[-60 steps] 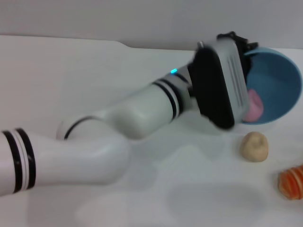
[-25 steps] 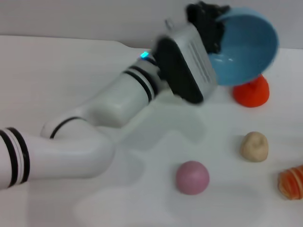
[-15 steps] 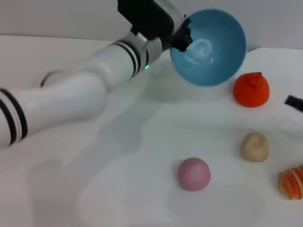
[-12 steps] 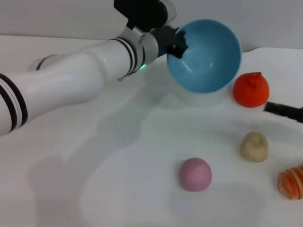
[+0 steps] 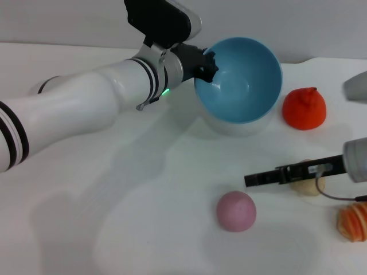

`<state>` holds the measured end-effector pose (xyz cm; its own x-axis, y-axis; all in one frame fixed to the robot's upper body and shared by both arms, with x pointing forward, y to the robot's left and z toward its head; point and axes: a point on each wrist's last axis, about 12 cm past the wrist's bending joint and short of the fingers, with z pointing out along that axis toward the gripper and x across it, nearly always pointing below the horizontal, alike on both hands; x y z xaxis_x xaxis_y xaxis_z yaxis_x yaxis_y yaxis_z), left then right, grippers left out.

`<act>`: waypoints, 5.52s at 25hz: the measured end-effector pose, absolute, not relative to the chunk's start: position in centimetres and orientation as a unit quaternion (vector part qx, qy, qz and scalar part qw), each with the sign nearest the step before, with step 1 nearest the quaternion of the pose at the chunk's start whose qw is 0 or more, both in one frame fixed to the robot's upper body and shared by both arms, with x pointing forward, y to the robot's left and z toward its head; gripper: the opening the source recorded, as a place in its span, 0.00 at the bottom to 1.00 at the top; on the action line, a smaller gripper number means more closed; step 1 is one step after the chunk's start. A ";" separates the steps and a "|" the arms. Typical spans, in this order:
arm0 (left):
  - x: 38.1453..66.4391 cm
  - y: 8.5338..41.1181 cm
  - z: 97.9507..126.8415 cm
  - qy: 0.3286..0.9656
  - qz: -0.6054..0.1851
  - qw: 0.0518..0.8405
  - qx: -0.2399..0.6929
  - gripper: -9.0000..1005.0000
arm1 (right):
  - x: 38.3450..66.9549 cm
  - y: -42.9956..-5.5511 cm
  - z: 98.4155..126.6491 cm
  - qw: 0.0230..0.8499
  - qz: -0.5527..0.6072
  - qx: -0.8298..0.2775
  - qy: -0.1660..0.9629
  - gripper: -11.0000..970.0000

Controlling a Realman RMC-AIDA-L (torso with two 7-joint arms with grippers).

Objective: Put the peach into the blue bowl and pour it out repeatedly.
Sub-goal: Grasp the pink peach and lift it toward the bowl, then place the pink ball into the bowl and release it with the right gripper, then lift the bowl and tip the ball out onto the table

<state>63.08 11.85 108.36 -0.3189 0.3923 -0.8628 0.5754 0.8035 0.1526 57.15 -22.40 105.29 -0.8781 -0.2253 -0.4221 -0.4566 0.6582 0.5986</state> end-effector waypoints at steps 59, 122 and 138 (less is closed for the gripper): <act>61.3 10.4 106.9 0.819 -0.116 0.451 0.336 0.01 | 60.1 -25.0 113.7 0.340 0.368 -0.214 0.838 0.06; 55.5 5.6 108.8 0.368 0.168 0.651 0.642 0.01 | 45.2 -35.1 99.5 0.697 0.066 0.061 0.712 0.71; 53.3 6.7 108.1 0.299 0.227 0.680 0.630 0.01 | 45.3 -35.2 99.5 0.695 0.063 0.065 0.713 0.71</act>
